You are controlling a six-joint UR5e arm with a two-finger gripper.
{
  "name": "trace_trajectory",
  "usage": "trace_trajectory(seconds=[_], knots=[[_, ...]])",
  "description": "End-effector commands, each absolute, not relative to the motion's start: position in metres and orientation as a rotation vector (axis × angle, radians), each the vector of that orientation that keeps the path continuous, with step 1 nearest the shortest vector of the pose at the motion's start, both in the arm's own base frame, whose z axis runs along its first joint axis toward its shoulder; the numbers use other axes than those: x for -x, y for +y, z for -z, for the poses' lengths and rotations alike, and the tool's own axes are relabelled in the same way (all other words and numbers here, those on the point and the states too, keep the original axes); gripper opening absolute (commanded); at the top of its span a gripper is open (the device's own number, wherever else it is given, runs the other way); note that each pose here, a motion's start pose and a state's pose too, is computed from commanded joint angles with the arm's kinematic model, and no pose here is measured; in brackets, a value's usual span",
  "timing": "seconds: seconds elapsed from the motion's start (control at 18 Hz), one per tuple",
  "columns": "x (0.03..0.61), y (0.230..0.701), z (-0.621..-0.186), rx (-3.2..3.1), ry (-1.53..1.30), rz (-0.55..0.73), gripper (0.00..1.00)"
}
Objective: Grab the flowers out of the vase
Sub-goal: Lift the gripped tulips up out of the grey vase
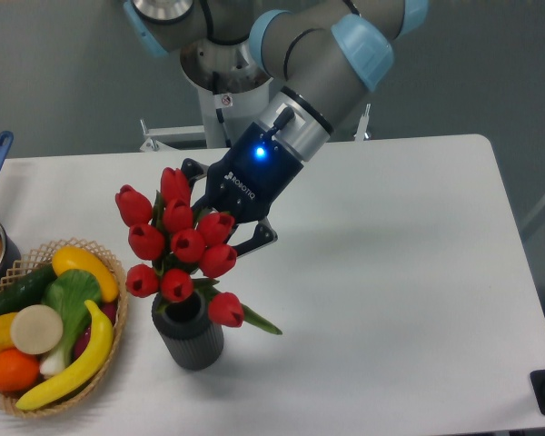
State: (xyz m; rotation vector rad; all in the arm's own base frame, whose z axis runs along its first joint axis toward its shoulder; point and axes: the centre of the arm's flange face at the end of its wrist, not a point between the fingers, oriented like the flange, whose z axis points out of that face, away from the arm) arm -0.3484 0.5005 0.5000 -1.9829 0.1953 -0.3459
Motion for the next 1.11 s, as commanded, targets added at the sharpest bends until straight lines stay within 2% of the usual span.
trace_trajectory(seconds=[0.5,1.11], knots=[[0.349,0.48,-0.549,1.949,0.13,0.318,0.41],[0.42,0.408,-0.554,1.953,0.0,0.156,0.41]])
